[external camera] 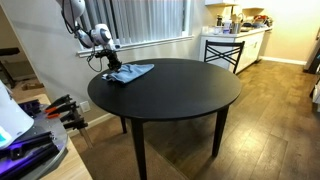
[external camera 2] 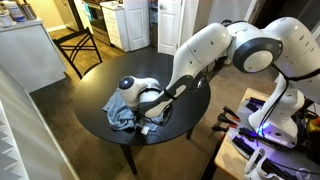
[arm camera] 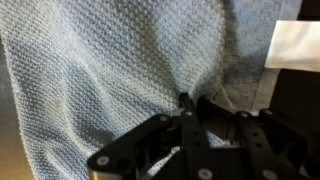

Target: Wipe the table with the blue cloth

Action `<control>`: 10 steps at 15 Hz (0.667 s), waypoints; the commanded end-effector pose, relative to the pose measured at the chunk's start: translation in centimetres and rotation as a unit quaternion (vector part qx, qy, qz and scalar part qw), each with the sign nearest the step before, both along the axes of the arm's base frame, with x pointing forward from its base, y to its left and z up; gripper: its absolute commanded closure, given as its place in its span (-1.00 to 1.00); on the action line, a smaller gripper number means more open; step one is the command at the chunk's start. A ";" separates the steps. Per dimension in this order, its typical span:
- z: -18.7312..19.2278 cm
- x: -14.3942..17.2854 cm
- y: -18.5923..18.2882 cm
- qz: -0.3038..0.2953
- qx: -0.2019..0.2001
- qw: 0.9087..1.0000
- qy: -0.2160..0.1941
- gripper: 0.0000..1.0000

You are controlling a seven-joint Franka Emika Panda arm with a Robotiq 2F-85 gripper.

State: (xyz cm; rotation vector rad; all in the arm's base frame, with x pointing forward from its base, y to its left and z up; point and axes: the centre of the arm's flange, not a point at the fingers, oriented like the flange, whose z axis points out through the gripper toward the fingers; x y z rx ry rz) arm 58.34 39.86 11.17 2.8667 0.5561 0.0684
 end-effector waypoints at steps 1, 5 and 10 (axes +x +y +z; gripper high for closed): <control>-2.1 1.2 -4.4 -0.036 0.003 0.999 0.013 0.96; -1.8 3.5 -10.7 -0.106 0.010 0.994 0.010 0.96; -2.1 5.3 -15.3 -0.155 0.017 0.988 0.014 0.96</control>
